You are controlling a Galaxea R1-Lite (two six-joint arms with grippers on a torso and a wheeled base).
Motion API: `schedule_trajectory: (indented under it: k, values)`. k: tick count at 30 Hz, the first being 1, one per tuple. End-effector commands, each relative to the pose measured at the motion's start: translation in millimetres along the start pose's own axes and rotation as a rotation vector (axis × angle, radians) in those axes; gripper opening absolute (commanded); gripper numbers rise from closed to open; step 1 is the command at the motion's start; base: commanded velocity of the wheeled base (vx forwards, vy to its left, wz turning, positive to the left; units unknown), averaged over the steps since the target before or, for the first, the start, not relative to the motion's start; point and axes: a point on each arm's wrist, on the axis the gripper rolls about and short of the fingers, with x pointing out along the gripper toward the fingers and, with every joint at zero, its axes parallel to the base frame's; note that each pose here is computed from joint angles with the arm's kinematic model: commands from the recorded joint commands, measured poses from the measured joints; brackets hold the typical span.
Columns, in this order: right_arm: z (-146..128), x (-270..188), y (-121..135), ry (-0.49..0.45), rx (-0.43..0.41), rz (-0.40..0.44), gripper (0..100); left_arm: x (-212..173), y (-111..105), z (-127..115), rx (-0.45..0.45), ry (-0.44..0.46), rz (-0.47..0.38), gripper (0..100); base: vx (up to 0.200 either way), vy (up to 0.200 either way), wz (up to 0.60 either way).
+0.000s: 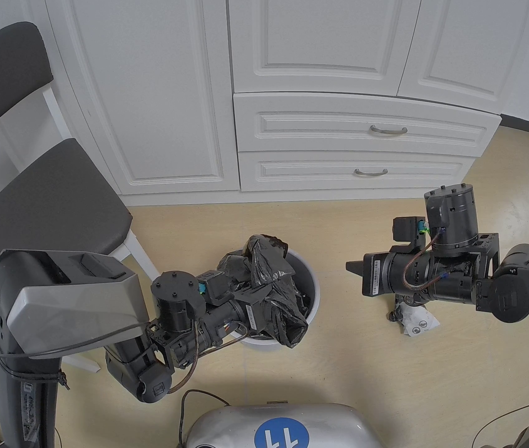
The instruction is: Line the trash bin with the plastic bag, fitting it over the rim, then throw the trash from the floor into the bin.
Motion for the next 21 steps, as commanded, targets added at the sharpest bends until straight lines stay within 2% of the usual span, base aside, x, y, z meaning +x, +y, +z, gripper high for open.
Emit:
schedule_trajectory:
  k: [1,2,7,11,12,16,18,19,21]
  values:
    - [-3,2,0,0.011,-0.005,-0.002,0,1,-2,-1,0.0,0.002,-0.006,0,0.0,0.0,0.0]
    - [-4,2,0,0.014,-0.01,-0.001,0,1,-2,-1,0.0,0.002,-0.008,100,0.0,0.0,0.0]
    - [-5,1,-1,0.018,-0.015,-0.004,0,-3,-6,1,0.012,0.005,-0.011,100,0.0,0.0,0.0]
    - [-5,2,-1,0.02,-0.019,-0.002,0,-17,-8,22,0.027,-0.033,-0.011,100,0.0,0.0,0.0]
    - [-5,2,-1,0.02,-0.019,-0.002,0,-17,-8,22,0.027,-0.033,-0.011,100,0.0,0.0,0.0]
    - [-10,4,2,0.037,-0.025,0.005,0,-37,-9,47,0.061,-0.025,-0.021,100,0.0,0.0,0.0]
    - [-14,5,5,0.052,-0.031,0.013,0,-44,-11,56,0.065,-0.014,-0.011,100,0.0,0.0,0.0]
    - [-21,6,12,0.073,-0.044,0.026,0,-53,-13,68,0.082,0.008,0.007,100,0.0,0.0,0.0]
    - [-30,13,20,0.1,-0.067,0.033,0,-63,-14,78,0.106,0.057,0.036,100,0.0,0.0,0.0]
